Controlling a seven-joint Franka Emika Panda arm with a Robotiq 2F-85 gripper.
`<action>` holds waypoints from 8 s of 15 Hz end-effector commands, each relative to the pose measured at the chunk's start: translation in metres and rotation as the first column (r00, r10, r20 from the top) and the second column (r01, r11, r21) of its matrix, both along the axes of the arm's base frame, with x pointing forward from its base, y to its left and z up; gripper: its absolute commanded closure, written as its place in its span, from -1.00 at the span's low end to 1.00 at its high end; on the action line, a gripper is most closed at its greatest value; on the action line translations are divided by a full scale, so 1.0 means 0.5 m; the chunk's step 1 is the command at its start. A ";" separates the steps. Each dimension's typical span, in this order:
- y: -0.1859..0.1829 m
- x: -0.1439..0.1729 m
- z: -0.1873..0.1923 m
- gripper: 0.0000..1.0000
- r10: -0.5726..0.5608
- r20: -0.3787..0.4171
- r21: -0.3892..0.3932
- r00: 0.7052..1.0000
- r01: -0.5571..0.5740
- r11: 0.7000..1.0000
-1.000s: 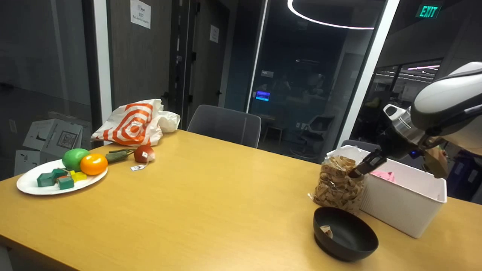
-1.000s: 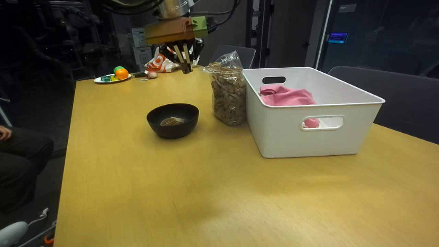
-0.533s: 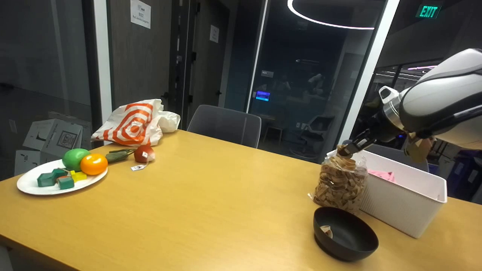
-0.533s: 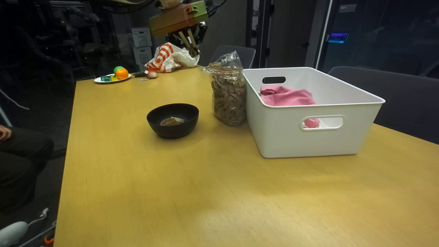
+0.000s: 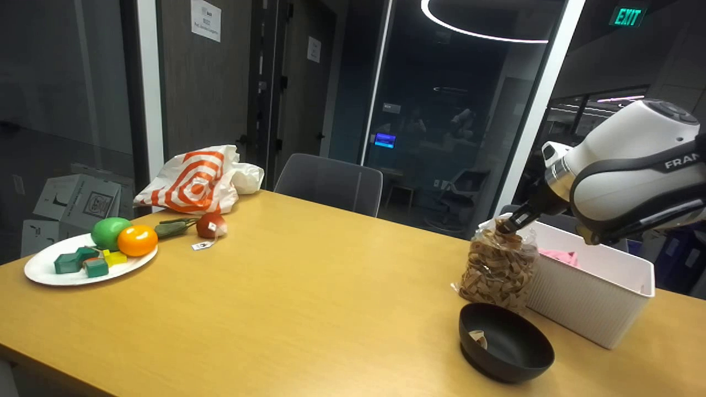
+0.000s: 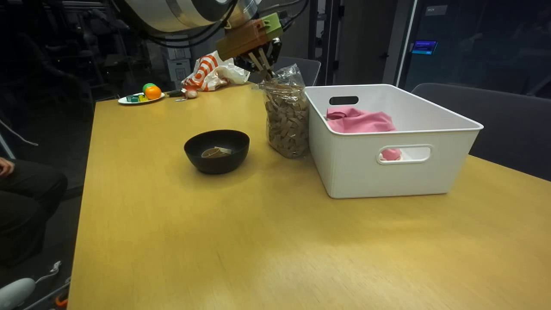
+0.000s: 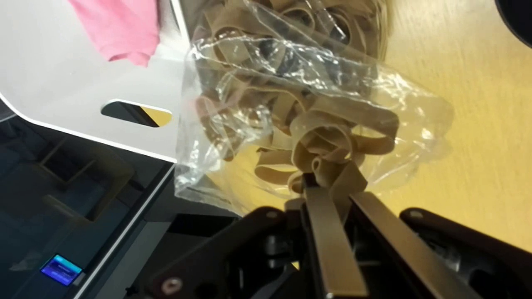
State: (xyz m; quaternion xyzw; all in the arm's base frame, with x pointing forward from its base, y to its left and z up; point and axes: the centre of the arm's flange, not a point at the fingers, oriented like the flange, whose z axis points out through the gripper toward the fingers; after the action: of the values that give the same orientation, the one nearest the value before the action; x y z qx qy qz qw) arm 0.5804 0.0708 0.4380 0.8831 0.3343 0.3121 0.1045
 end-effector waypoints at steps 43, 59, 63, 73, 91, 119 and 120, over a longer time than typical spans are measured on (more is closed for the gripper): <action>-0.030 0.015 0.035 -0.60 -0.183 0.126 0.106 0.975 0.170 0.980; -0.074 -0.014 0.048 -1.00 -0.254 0.135 0.259 0.958 0.213 0.942; -0.018 -0.065 0.014 -1.00 -0.197 -0.027 0.316 0.980 0.196 0.928; -0.033 -0.150 0.014 -1.00 -0.175 -0.208 0.214 0.962 0.219 0.952; -0.001 -0.172 -0.043 -1.00 -0.182 -0.451 0.018 0.874 0.213 0.977; 0.102 -0.170 -0.278 -1.00 -0.035 -0.557 0.118 0.830 0.121 0.986; 0.105 -0.170 -0.284 -1.00 -0.031 -0.563 0.118 0.826 0.118 0.986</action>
State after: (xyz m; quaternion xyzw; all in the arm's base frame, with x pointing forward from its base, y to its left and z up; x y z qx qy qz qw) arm 0.4957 0.1201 0.3036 0.9562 0.2850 0.0529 -0.0417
